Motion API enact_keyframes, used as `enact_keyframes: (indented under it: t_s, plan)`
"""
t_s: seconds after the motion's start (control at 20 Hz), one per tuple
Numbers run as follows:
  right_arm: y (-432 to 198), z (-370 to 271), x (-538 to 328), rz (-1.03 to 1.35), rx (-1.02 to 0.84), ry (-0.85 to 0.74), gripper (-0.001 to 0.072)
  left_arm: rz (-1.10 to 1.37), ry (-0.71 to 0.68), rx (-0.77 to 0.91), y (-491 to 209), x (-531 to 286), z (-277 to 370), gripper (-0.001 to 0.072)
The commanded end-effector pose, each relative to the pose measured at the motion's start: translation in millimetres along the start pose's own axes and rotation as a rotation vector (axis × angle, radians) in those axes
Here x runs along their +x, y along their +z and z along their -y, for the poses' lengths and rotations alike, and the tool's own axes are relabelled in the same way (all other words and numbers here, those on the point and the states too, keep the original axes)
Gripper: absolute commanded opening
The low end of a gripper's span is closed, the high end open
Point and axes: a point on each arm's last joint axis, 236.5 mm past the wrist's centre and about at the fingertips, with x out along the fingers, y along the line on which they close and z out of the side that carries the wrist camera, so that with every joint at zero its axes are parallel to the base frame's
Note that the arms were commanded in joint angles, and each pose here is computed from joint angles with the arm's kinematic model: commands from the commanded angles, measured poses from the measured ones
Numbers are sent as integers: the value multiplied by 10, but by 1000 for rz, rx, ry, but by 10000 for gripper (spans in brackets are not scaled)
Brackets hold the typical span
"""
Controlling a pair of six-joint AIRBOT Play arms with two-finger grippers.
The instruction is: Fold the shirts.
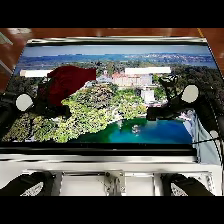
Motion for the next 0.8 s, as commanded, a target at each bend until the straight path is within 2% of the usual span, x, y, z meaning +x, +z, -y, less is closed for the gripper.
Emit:
enact_keyframes:
  t_s: [0.0, 0.6, 0.75]
  plan:
    - [-3, -3, 1, -1, -1, 0, 636, 1, 1, -1, 0, -2, -5, 667]
    - [12, 7, 3, 5, 1, -4, 636, 1, 0, -1, 1, -2, -3, 667]
    - [222, -40, -10, 94, 5, 16, 636, 1, 0, -1, 1, -2, -3, 667]
